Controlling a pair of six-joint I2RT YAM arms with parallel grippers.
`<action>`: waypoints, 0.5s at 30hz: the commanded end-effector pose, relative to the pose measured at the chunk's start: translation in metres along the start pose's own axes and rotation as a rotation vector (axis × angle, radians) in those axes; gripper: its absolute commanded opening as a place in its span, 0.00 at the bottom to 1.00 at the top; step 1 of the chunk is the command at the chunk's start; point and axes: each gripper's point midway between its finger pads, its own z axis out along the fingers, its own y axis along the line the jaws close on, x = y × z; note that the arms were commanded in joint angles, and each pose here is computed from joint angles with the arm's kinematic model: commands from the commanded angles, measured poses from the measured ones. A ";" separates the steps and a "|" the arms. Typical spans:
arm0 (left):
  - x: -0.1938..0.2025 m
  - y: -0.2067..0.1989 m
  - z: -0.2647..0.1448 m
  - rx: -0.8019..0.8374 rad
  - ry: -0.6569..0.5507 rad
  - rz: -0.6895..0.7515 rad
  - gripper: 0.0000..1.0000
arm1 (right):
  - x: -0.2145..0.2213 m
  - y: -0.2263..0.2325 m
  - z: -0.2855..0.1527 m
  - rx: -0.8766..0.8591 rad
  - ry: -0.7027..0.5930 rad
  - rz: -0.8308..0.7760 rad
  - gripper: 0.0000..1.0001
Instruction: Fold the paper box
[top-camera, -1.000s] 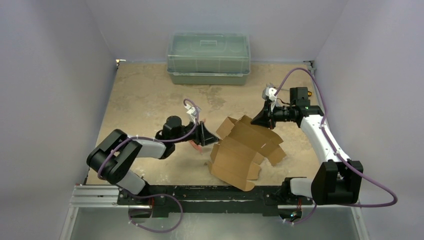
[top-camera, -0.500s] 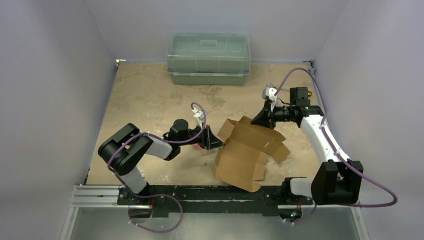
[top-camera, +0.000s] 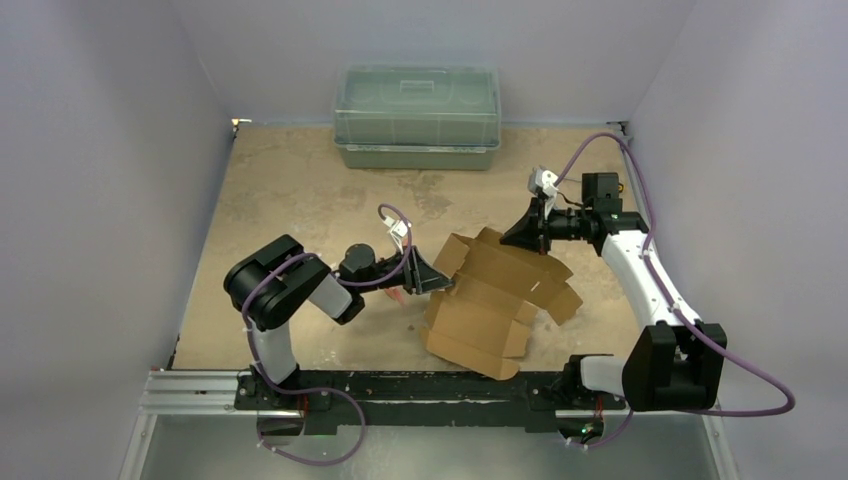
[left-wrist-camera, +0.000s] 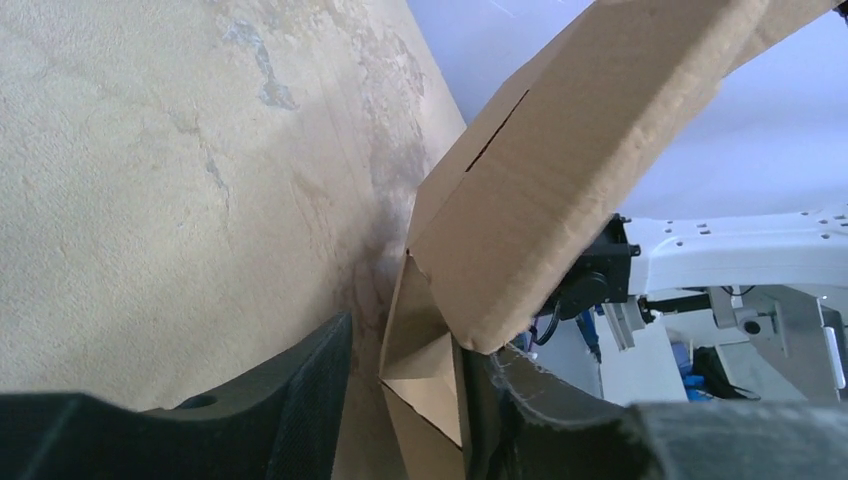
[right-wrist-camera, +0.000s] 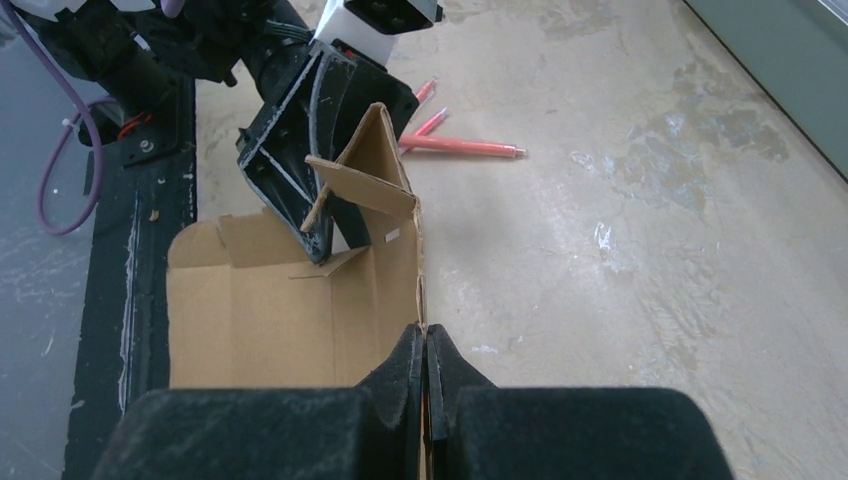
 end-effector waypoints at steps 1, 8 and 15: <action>-0.007 -0.009 0.004 0.037 -0.022 0.021 0.34 | -0.016 0.007 -0.002 -0.022 -0.052 -0.030 0.00; -0.008 -0.012 0.007 0.047 -0.010 0.017 0.04 | -0.014 0.004 -0.002 -0.005 -0.043 -0.026 0.00; -0.012 -0.026 0.006 0.110 -0.027 -0.007 0.19 | -0.012 -0.003 -0.002 0.026 -0.032 -0.014 0.00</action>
